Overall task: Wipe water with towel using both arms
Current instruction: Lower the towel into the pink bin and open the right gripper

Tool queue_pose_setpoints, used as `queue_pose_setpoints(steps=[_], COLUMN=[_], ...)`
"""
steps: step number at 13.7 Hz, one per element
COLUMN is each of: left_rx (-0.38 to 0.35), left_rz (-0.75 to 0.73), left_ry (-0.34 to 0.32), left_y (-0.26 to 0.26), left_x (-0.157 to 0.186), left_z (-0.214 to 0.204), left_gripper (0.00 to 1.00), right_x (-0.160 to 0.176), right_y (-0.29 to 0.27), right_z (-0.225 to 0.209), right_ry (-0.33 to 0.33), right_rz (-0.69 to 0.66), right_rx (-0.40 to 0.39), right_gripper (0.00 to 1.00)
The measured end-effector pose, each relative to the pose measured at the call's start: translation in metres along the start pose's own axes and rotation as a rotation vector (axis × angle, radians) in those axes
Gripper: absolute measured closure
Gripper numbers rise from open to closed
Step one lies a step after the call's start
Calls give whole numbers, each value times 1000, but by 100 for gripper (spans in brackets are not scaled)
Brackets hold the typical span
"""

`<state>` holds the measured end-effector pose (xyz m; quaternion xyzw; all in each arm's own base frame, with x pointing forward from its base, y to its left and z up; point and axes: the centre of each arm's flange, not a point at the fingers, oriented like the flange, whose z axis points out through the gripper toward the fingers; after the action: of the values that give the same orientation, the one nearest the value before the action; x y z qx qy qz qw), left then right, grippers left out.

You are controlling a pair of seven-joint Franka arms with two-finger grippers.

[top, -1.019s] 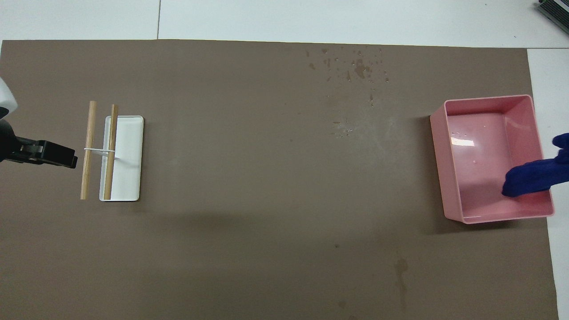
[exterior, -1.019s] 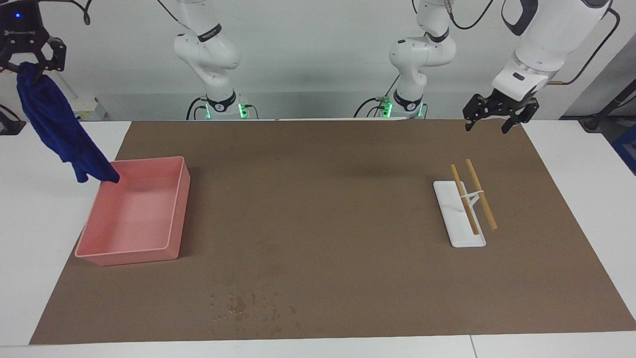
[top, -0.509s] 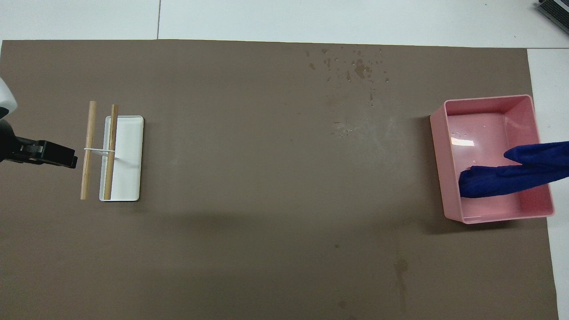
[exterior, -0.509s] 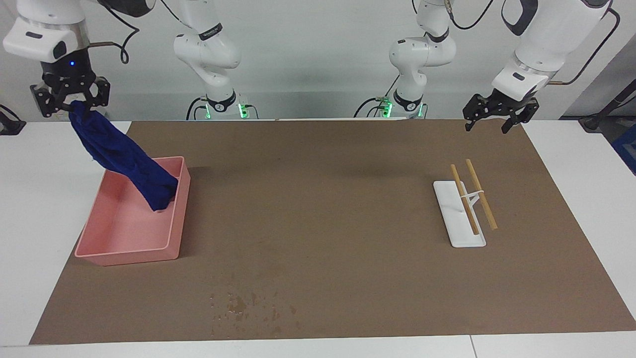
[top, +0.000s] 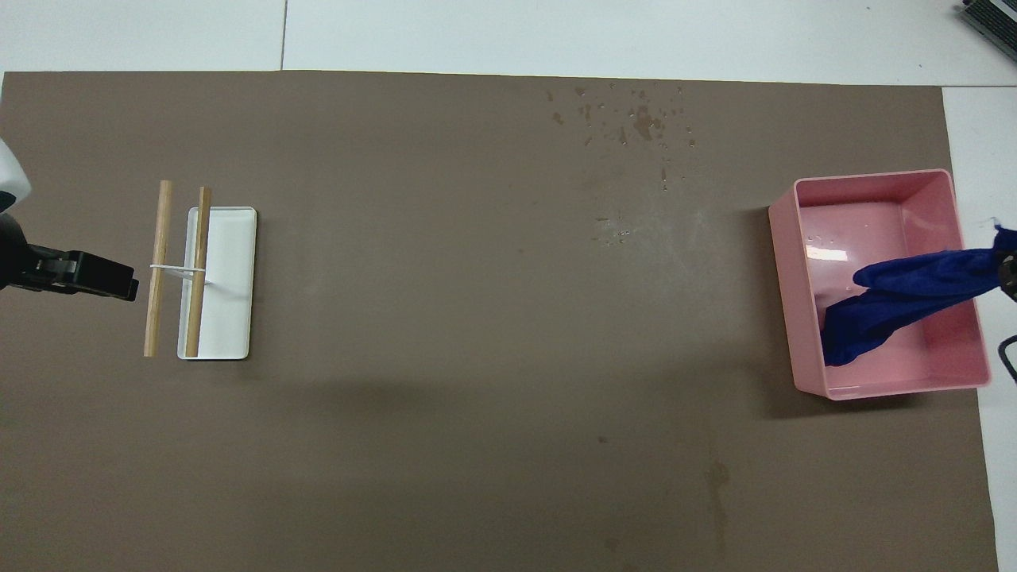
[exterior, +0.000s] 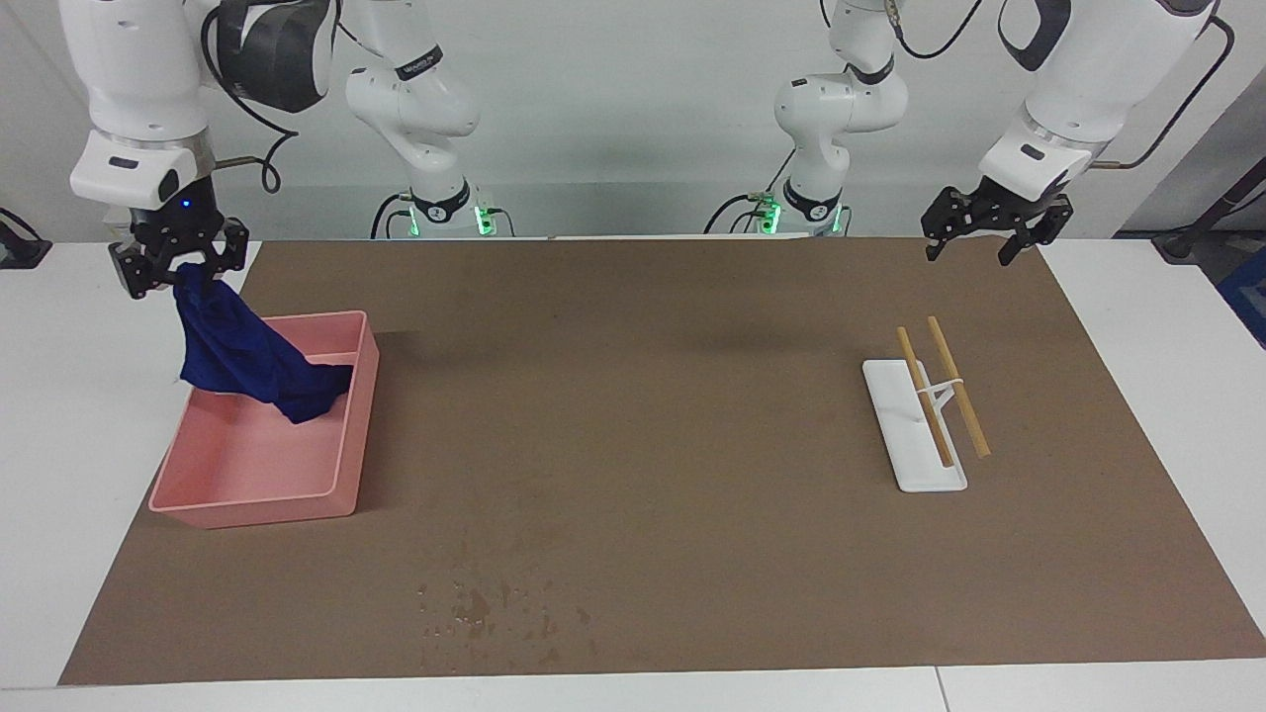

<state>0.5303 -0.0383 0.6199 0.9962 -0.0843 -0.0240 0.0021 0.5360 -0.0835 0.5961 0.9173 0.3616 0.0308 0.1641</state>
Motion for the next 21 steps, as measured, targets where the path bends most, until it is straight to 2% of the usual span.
queue_pose_setpoints(steps=[3, 6, 8, 11, 13, 17, 21], left_rx=[0, 0, 0, 0, 0, 0, 0], left_rz=[0, 0, 0, 0, 0, 0, 0], left_ry=[0, 0, 0, 0, 0, 0, 0], left_y=[0, 0, 0, 0, 0, 0, 0], left_x=[0, 0, 0, 0, 0, 0, 0], left_z=[0, 0, 0, 0, 0, 0, 0], left_gripper=[0, 0, 0, 0, 0, 0, 0], right_x=[1, 10, 13, 25, 37, 51, 70], right_y=[0, 1, -2, -24, -44, -83, -118], right_z=[-4, -29, -55, -77, -87, -94, -97], right_ry=[23, 115, 119, 87, 50, -44, -120], right_rz=[10, 44, 87, 218, 326, 535, 592], right_rx=[6, 33, 60, 146, 189, 345, 374], right_gripper=[35, 1, 0, 0, 0, 0, 0])
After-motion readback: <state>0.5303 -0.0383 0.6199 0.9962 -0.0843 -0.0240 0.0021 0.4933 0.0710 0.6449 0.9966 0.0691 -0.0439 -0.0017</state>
